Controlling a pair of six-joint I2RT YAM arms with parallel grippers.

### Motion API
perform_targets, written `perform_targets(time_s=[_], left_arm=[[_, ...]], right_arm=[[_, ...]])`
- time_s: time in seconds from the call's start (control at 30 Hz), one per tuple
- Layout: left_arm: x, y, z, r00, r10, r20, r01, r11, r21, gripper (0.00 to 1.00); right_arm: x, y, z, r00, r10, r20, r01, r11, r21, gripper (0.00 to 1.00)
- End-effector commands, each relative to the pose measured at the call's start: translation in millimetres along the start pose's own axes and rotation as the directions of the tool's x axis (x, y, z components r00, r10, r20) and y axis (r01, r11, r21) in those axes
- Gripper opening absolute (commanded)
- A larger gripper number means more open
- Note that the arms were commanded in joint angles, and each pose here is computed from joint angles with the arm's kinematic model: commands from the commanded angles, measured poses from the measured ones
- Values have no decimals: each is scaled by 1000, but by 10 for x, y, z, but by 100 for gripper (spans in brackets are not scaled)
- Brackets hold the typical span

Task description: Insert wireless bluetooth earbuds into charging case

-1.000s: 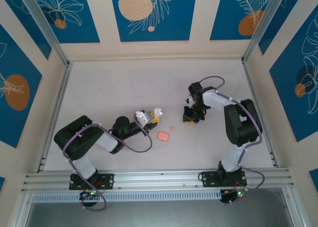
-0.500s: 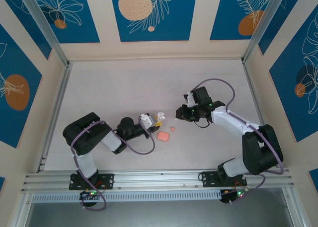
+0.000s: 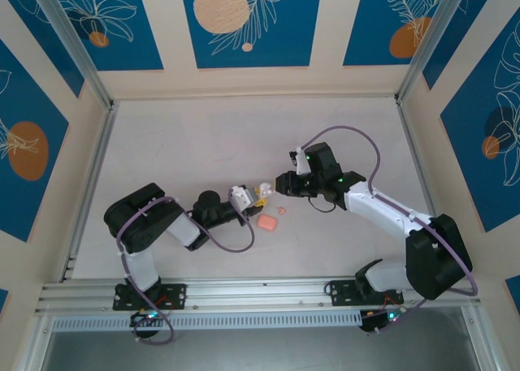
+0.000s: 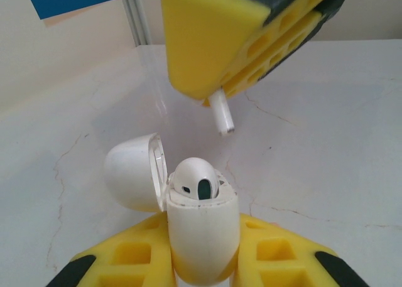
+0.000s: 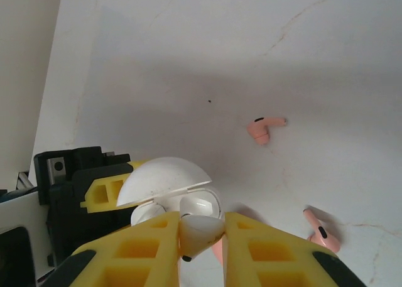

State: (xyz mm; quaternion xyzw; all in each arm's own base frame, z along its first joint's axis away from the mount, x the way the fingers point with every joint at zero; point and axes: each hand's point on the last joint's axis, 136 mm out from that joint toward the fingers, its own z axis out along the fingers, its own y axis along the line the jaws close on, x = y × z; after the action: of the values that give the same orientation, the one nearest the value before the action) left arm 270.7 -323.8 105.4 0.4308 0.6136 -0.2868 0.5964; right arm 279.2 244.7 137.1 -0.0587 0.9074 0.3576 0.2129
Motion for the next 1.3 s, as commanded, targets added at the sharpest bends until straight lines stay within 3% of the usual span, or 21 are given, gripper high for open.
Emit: perform_targets(time_s=[0.0,0.63,1.27], left_arm=[[-148,-61,48,998,37,55,-38,999,28,20],[-184,-69,43,997,38,63,-39,999,28,20],[-275,-7,39,996,34,81,-34,999,-1,20]], right_arm=[[-71,86,42,1000,-5,15,5,1000,-14,22],[-128,131,73,999,-23,47,24,1000,-10,22],[52,71,109,999,-54,2,54,998,26,22]])
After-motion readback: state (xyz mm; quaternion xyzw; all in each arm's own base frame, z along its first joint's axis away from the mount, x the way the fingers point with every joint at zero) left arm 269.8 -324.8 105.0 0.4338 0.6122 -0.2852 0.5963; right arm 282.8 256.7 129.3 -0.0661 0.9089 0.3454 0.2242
